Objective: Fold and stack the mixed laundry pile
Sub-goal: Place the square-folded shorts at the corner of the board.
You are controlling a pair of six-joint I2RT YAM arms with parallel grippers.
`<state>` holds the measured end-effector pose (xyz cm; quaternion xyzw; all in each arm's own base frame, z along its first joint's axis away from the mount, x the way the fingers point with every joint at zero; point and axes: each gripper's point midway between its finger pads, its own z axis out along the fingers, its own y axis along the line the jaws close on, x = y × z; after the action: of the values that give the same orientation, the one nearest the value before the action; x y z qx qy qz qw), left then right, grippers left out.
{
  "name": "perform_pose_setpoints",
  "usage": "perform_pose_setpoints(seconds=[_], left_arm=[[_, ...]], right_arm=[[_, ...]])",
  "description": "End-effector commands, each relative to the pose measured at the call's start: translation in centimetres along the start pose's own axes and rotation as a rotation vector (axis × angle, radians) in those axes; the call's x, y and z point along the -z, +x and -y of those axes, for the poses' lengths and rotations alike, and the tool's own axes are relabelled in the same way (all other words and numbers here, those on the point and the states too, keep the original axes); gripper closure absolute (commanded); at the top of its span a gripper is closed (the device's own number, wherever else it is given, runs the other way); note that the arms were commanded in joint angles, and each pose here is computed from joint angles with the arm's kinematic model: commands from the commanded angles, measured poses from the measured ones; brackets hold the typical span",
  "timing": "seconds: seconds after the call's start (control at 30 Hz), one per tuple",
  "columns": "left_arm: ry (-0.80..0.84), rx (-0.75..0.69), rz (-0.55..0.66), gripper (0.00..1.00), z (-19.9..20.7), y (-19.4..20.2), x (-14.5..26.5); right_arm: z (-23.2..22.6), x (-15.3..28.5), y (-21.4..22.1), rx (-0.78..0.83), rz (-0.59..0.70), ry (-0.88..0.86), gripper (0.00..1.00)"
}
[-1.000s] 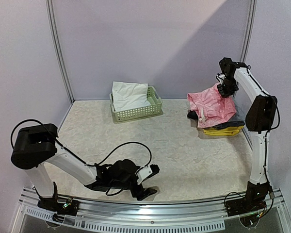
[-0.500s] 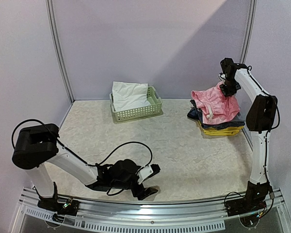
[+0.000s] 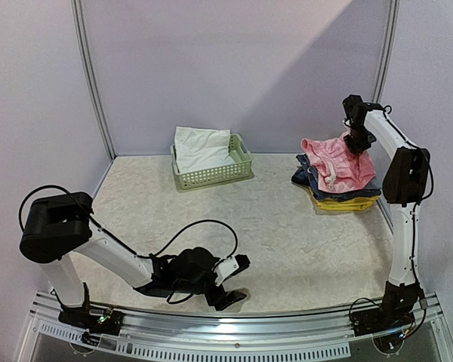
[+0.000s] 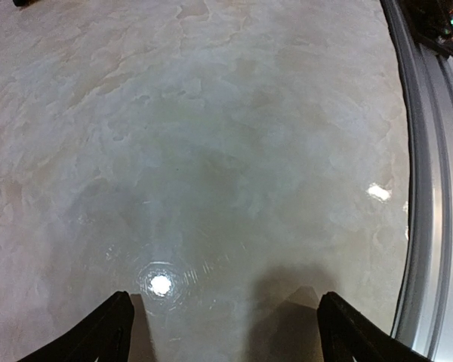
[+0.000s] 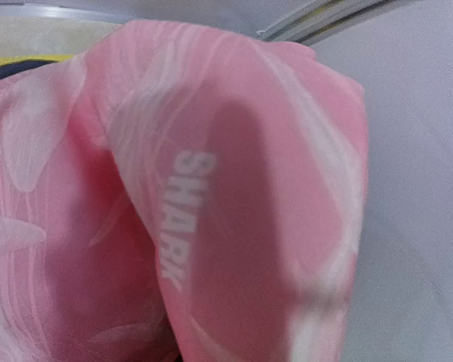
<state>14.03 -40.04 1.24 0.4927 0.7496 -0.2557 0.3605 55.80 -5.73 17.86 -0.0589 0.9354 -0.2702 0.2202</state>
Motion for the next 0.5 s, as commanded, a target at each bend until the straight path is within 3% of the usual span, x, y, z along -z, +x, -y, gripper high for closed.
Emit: perform_pose_setpoints(seconds=[0.0,0.1,0.47], left_arm=[[-0.011,0.025,-0.074,0.14,-0.5,2.4,-0.2],[-0.007,0.028,-0.065,0.14,-0.4,2.0,0.0],[-0.046,0.056,-0.017,0.13,-1.2,0.6,1.5]], right_arm=[[1.4,-1.2,0.6,-0.025,-0.027,0.073,0.71],[2.3,-0.6,0.5,-0.051,-0.022,0.104,0.43],[4.3,3.6,-0.3,-0.183,0.049,0.085,0.11]])
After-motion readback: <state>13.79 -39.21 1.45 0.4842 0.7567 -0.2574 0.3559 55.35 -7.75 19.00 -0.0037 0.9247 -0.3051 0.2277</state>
